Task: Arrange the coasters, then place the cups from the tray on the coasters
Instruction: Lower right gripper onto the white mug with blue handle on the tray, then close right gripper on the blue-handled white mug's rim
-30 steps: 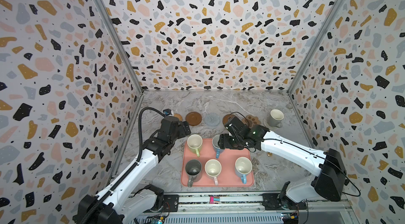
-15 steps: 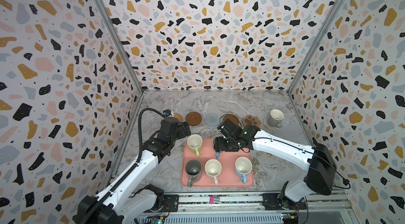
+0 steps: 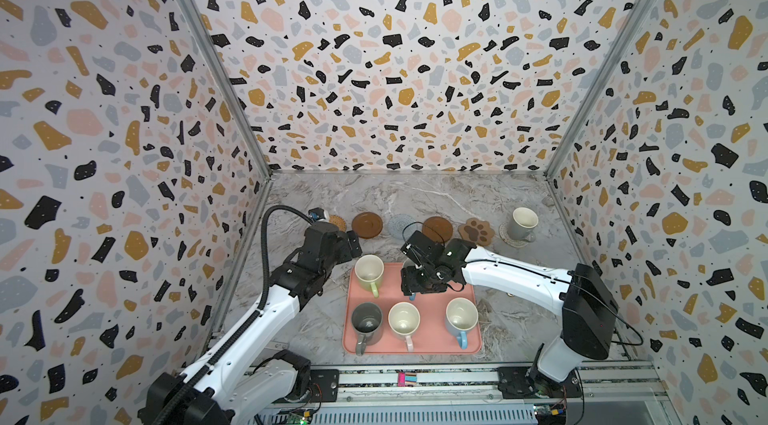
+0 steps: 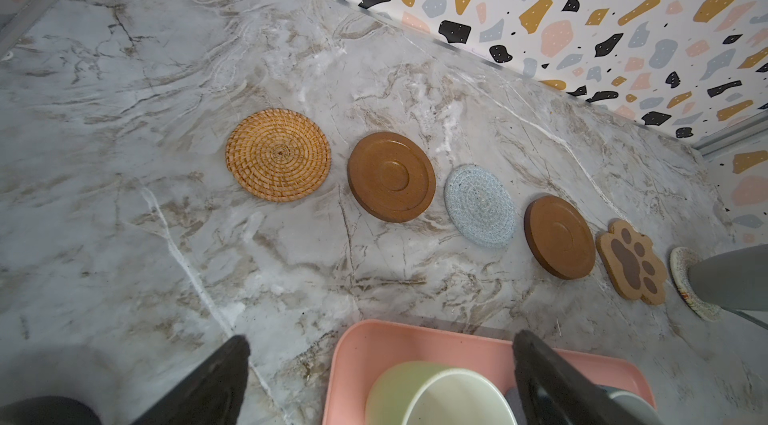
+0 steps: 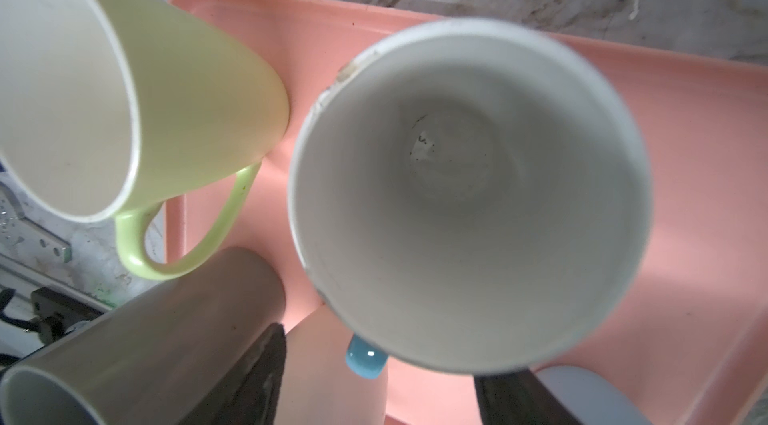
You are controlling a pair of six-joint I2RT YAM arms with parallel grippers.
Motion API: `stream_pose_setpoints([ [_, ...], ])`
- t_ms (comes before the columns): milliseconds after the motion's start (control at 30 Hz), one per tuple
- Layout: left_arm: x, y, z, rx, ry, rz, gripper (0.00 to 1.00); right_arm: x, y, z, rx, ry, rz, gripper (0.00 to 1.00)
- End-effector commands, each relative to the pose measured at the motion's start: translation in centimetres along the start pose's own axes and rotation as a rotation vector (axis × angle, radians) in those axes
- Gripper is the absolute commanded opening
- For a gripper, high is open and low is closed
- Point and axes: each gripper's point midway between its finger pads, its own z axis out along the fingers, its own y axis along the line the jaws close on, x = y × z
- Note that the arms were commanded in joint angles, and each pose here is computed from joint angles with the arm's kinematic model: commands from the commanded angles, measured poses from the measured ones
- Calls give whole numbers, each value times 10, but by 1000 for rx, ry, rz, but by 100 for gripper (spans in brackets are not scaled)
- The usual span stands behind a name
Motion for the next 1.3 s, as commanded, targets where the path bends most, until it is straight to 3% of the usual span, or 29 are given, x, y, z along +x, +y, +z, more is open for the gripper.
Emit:
stream_pose_setpoints([
  [0, -6, -6, -2, 23, -23, 1, 100, -6, -8, -8, 68, -28, -16, 72],
  [500, -6, -5, -3, 21, -24, -1, 100, -9, -39, -7, 225, -66, -34, 70],
  [1267, -5, -3, -5, 20, -26, 0, 100, -7, -36, 10, 204, -56, -48, 57],
])
